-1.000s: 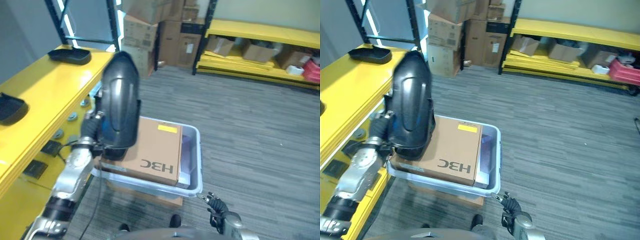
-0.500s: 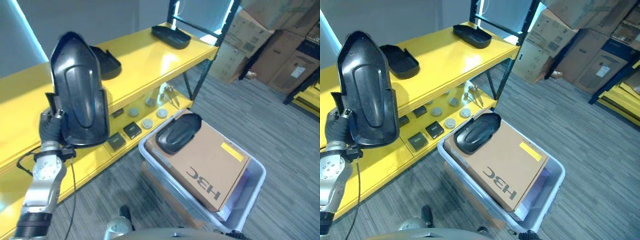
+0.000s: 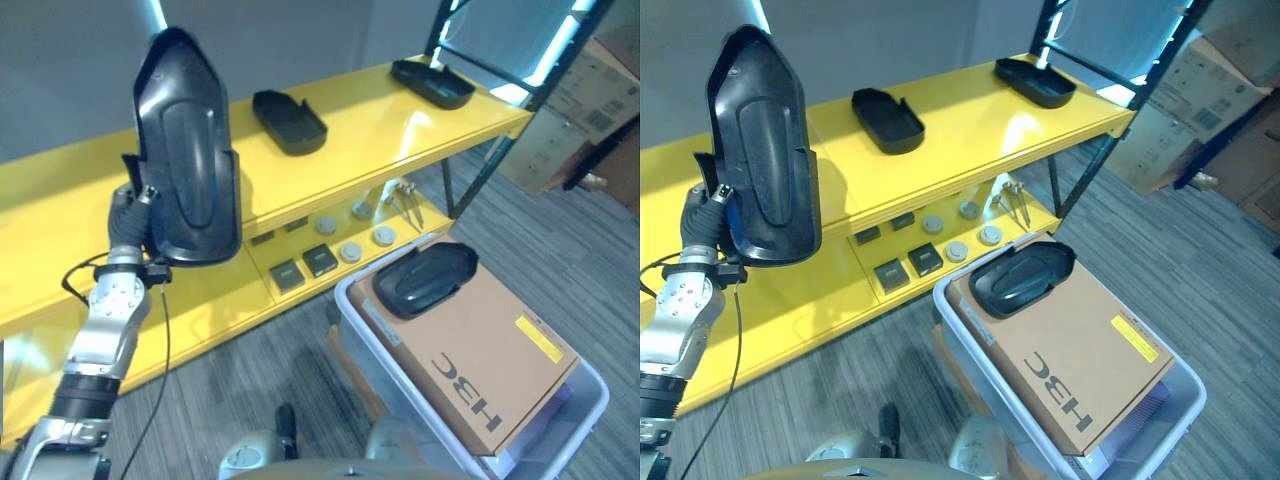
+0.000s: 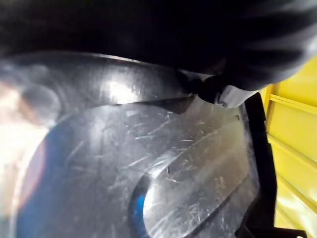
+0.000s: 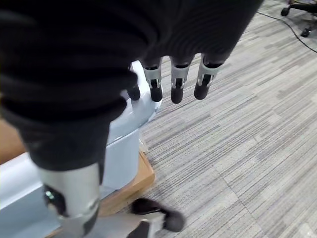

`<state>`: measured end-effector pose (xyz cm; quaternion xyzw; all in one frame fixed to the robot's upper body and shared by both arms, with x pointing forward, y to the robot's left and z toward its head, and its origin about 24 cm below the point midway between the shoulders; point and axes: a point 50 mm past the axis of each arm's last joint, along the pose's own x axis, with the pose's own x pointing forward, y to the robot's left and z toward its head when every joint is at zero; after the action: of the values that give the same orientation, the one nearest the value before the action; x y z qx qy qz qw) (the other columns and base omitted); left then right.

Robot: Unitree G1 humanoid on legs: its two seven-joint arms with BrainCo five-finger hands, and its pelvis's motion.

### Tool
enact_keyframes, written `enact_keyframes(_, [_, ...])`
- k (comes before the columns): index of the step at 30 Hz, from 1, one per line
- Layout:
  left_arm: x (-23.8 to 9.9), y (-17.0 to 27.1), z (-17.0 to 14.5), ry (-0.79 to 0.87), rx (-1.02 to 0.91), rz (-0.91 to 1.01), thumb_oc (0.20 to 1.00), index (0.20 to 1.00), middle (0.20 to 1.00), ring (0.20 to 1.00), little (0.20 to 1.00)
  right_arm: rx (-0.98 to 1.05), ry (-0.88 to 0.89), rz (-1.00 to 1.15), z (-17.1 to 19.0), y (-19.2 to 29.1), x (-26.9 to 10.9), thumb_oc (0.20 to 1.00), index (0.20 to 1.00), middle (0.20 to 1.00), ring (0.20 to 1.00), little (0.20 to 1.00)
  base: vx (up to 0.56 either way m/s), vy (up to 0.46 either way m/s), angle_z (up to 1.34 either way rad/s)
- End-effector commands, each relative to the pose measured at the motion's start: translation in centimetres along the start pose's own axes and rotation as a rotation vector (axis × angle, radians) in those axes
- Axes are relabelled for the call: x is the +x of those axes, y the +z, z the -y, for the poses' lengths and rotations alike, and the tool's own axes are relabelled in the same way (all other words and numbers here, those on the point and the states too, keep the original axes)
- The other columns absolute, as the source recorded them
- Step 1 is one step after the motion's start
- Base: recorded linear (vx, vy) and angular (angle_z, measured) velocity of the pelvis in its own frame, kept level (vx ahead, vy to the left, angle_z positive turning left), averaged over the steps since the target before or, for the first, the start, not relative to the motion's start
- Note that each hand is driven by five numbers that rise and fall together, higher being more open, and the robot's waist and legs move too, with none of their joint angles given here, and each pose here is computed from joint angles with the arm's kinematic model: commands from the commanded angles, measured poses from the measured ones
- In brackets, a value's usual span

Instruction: Move parts from the plastic box to the shelf.

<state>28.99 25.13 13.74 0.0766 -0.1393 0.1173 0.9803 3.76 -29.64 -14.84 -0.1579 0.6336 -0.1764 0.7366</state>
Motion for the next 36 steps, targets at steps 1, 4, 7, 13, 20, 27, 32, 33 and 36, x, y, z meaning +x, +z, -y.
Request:
enact_keyframes(1, [0.8, 3.1, 1.7, -0.036, -0.028, 0.155, 0.2, 0.2, 0.2, 0.2, 0.2, 0.032, 0.179, 0.171, -4.5, 4.0, -0.7, 1.0, 1.0, 1.0, 1.0, 1.0, 0.23, -0.254, 0.95])
enact_keyframes(4, [0.8, 3.0, 3.1, -0.085, -0.037, 0.149, 0.2, 0.2, 0.2, 0.2, 0.2, 0.009, 0.184, 0.145, -4.7, 3.2, -0.7, 1.0, 1.0, 1.0, 1.0, 1.0, 0.26, -0.25, 1.5])
enact_keyframes(7, [0.5, 3.2, 4.4, -0.129, -0.051, 0.139, 0.2, 0.2, 0.2, 0.2, 0.2, -0.013, 0.186, 0.132, -4.7, 3.0, -0.7, 1.0, 1.0, 1.0, 1.0, 1.0, 0.17, -0.228, 1.18])
enact_keyframes(13, [0.8, 3.1, 5.9, -0.154, -0.073, 0.083, 0.2, 0.2, 0.2, 0.2, 0.2, -0.021, 0.18, 0.135, -4.0, 3.4, -0.5, 1.0, 1.0, 1.0, 1.0, 1.0, 0.11, -0.231, 0.38])
enact_keyframes(20, [2.4, 2.0, 6.4, -0.11, -0.027, -0.034, 0.2, 0.2, 0.2, 0.2, 0.2, -0.041, 0.204, 0.108, -3.7, 3.1, -0.7, 1.0, 1.0, 1.0, 1.0, 1.0, 0.05, -0.133, 0.3])
enact_keyframes(27, [7.1, 0.1, 3.5, 0.108, 0.114, -0.185, 0.2, 0.2, 0.2, 0.2, 0.2, -0.084, 0.195, 0.073, -1.8, 2.2, -0.4, 1.0, 1.0, 1.0, 1.0, 1.0, 0.04, 0.095, 0.41])
enact_keyframes(32, [9.0, -0.3, 1.0, 0.23, 0.178, -0.258, 0.2, 0.2, 0.2, 0.2, 0.2, -0.124, 0.202, 0.058, -1.5, 1.5, -0.3, 1.0, 1.0, 1.0, 1.0, 1.0, 0.05, 0.141, -0.35])
enact_keyframes(33, [9.2, -0.3, 0.7, 0.246, 0.181, -0.268, 0.2, 0.2, 0.2, 0.2, 0.2, -0.13, 0.201, 0.058, -1.4, 1.4, -0.3, 1.0, 1.0, 1.0, 1.0, 1.0, 0.01, 0.115, -0.2])
enact_keyframes(36, [10.0, 0.0, -0.6, 0.298, 0.25, -0.308, 0.2, 0.2, 0.2, 0.2, 0.2, -0.152, 0.196, 0.061, -1.0, 1.2, -0.2, 1.0, 1.0, 1.0, 1.0, 1.0, 0.04, 0.154, -0.09])
